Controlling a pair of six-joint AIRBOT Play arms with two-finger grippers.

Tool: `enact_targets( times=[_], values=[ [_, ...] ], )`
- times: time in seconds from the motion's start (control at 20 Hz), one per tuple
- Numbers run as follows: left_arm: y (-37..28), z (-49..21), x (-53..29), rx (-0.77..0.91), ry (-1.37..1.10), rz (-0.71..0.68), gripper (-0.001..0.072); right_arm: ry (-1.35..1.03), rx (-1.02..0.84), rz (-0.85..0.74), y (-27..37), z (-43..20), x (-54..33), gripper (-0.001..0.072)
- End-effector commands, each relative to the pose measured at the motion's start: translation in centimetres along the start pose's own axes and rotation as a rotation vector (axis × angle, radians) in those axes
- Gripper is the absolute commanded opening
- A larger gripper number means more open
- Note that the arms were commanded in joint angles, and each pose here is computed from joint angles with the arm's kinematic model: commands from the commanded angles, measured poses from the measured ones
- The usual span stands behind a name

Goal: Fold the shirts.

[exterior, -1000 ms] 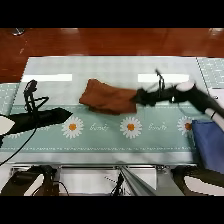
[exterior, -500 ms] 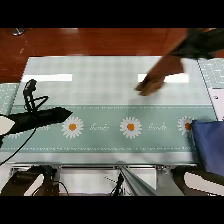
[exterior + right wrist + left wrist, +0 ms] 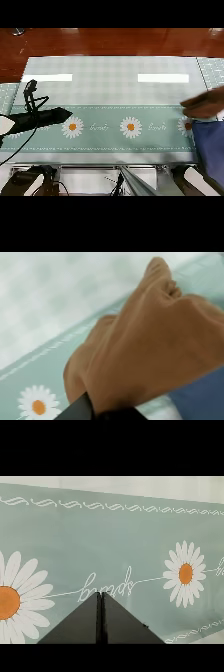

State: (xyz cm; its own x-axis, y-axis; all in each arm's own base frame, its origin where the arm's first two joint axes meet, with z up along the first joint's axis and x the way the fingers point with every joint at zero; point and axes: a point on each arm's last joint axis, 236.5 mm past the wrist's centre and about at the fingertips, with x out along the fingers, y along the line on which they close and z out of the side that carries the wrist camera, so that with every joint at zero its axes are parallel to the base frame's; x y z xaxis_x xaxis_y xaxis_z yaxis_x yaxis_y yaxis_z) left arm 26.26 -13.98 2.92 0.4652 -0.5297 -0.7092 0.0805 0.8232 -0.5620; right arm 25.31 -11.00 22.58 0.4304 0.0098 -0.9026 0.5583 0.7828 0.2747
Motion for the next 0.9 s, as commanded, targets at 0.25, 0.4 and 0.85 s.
enact_targets(
  times=[0.25, 0.4, 0.85],
  values=[
    [-0.7, 0.7, 0.0, -0.024, -0.029, -0.03, 0.0025, -0.056, 0.508, -0.701, -18.8, -15.4, -5.1, 0.0048],
    [-0.7, 0.8, 0.0, -0.02, -0.032, -0.029, 0.0025, -0.022, 0.536, -0.695, -19.1, -16.8, -3.7, 0.0627],
    [-8.7, 17.5, -8.0, 0.177, -0.396, -0.092, 0.0023, -0.25, 0.206, 0.33, 0.9, 1.6, 2.4, 0.0026]
  ],
)
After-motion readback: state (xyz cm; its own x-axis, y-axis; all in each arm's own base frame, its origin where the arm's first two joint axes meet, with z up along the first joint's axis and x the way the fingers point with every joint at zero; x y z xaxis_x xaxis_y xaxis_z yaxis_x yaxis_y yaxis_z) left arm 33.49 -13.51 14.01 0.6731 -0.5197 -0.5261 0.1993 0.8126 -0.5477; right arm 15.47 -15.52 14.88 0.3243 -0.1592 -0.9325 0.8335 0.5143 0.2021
